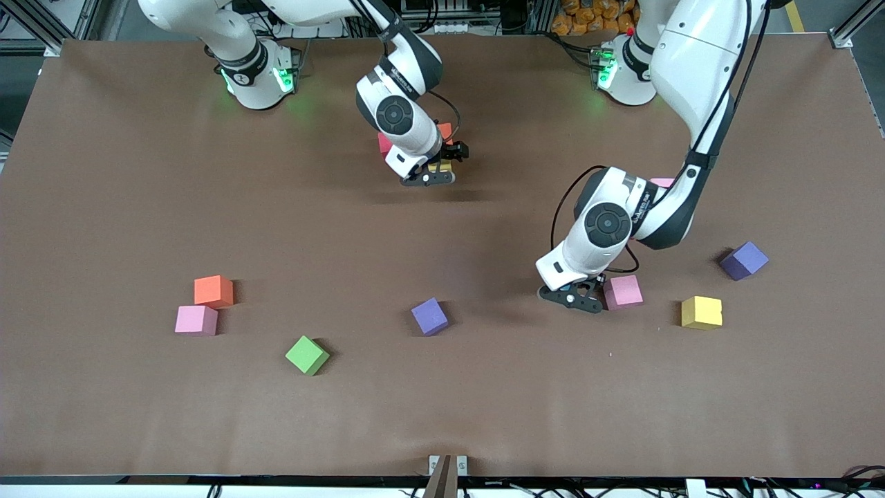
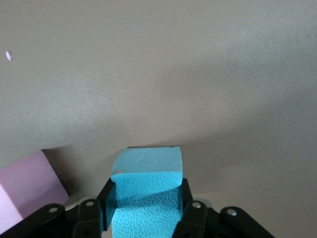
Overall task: Form number 2 with 11 blocks
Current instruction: 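Lower the yellow cube below the orange cube and open the right gripper, then reach the right gripper to the green cube while the left gripper carries cyan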
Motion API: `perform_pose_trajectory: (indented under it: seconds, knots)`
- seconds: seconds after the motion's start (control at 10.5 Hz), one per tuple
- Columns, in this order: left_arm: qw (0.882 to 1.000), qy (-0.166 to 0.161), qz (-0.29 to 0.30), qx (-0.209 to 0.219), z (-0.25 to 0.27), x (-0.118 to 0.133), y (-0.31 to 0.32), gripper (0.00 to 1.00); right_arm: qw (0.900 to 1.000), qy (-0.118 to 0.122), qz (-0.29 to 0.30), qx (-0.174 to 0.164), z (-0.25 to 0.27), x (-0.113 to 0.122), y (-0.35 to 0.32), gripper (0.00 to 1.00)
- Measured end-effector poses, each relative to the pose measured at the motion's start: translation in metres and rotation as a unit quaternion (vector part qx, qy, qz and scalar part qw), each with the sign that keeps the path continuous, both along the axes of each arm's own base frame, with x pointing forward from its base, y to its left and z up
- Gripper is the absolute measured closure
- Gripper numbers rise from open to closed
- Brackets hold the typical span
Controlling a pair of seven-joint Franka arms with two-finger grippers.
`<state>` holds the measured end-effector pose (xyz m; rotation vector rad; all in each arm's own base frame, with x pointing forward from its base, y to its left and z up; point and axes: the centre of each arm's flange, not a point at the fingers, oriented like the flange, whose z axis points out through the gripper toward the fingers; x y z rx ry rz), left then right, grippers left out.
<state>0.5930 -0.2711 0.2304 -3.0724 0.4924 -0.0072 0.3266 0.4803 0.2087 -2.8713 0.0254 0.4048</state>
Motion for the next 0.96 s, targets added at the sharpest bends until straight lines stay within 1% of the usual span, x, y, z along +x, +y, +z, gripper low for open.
perform_pose_trajectory:
  seconds: [0.29,0.38,0.48,0.57,0.67,0.86,0.96]
  knots:
    - [1.0,-0.004,0.002,0.0,0.004,0.002,0.003,0.47,1.0,-0.013,0.01,0.013,0.009,0.018,-0.008,0.0]
    - [1.0,-0.004,0.002,0.0,0.005,0.003,0.003,0.47,1.0,-0.021,0.016,0.014,0.012,0.026,-0.013,0.0]
    - [1.0,-0.006,0.002,-0.001,0.007,0.003,0.003,0.47,0.999,-0.033,0.021,0.012,0.015,0.039,-0.022,0.0]
    - [1.0,-0.01,0.003,-0.003,0.012,0.005,0.003,0.47,0.999,-0.047,0.025,0.005,0.019,0.057,-0.035,0.0]
    - [1.0,-0.016,0.004,-0.004,0.021,0.008,0.004,0.47,0.998,-0.061,0.033,-0.008,0.028,0.082,-0.054,0.0]
    - [1.0,-0.02,0.007,-0.002,0.044,0.009,0.006,0.47,0.993,-0.092,0.06,-0.051,0.065,0.148,-0.1,0.0]
    - [1.0,-0.016,0.011,-0.003,0.055,0.007,0.006,0.47,0.987,-0.117,0.085,-0.074,0.088,0.173,-0.114,0.0]
